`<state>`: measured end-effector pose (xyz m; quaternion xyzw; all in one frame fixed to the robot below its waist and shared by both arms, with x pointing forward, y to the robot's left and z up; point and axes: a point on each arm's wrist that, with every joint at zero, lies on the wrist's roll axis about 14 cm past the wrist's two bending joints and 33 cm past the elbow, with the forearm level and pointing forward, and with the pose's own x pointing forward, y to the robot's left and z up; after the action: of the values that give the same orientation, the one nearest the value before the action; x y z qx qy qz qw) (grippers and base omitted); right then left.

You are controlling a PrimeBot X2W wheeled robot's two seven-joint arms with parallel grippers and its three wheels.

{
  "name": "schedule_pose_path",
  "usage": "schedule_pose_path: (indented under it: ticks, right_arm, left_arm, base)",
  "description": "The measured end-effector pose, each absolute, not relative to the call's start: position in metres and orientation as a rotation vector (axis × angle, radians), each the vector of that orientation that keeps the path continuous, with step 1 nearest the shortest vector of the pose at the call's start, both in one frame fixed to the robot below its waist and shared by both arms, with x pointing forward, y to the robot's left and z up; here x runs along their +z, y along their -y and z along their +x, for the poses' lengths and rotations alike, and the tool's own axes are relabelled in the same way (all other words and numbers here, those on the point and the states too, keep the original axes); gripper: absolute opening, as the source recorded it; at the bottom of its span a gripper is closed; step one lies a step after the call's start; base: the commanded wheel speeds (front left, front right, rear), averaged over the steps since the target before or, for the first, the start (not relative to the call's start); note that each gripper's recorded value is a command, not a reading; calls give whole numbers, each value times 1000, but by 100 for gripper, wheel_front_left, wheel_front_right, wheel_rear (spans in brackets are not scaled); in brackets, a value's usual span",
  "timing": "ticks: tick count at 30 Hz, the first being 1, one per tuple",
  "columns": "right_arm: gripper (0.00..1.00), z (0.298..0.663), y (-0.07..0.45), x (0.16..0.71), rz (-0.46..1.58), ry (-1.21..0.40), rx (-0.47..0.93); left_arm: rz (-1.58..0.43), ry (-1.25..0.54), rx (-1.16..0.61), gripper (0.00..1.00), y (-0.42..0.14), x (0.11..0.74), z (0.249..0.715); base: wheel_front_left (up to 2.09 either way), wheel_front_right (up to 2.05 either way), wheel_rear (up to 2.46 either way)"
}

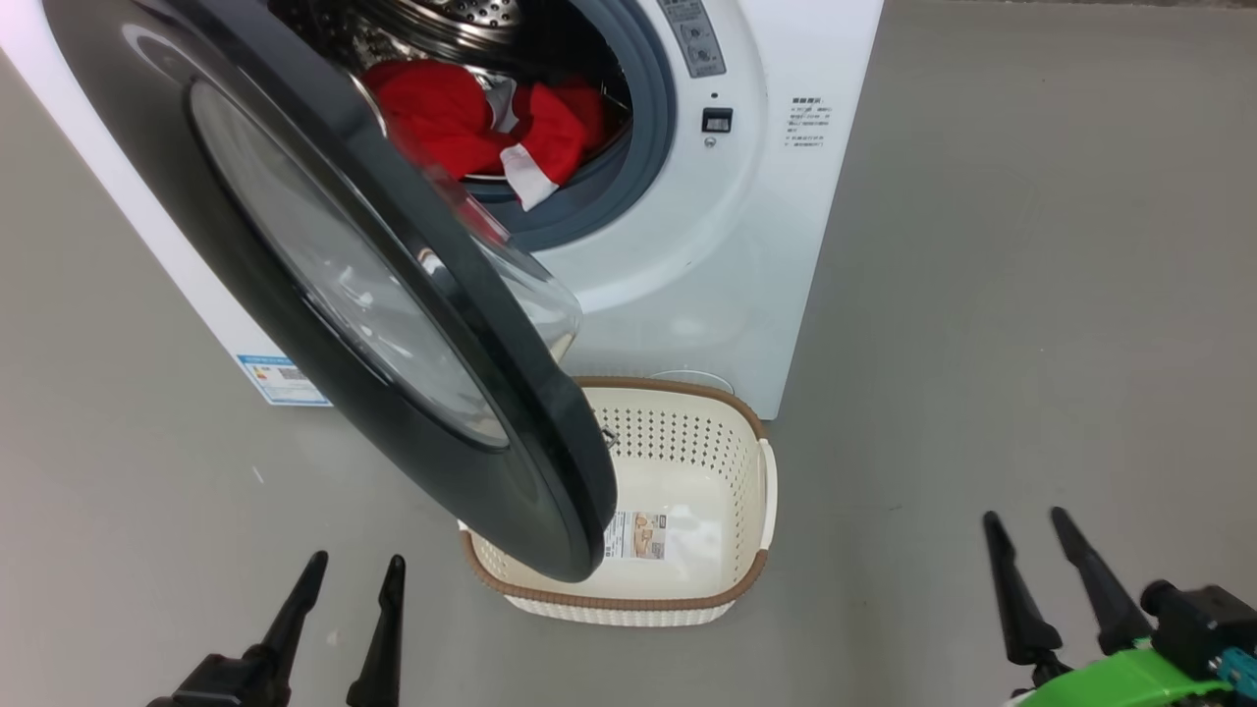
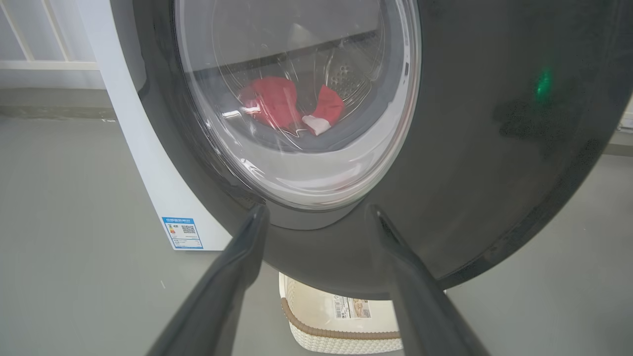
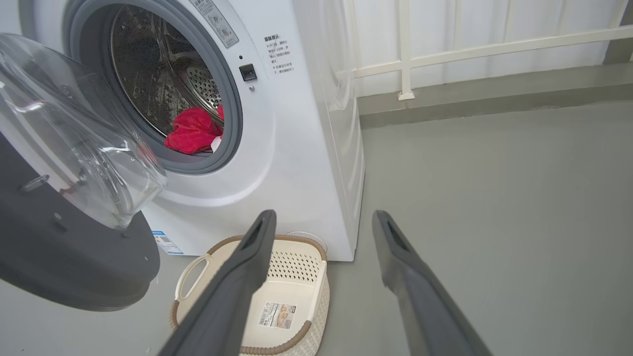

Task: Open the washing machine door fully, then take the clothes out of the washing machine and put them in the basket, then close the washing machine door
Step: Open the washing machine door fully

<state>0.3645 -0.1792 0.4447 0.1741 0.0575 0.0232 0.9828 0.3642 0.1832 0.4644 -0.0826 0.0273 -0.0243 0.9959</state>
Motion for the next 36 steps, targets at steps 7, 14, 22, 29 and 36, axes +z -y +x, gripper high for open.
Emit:
schedule_pose_path:
  ticks: [7,14,22,29,36]
  right_arm:
    - [100,349,192,447,262,-99,-14]
    - [100,340,191,441,237,-121,-16]
    - [100,341,189,441,226,-120,-11]
    - [100,342,187,443,243,-116,-8]
    - [100,354,168,450,358,-92,28]
  left_arm:
    - [-168,-42,-44,100,-184,469,362]
    - [-172,-34,-42,100,-184,471,360]
    - [-176,-33,-38,100,-184,471,359]
    - [-177,-31,-32,100,-186,472,358]
    - [-178,-37,-26,100,-187,470,357]
  base:
    - [0,0,0]
    - [0,0,0]
    - [0,0,0]
    - [0,0,0]
    - [0,0,0]
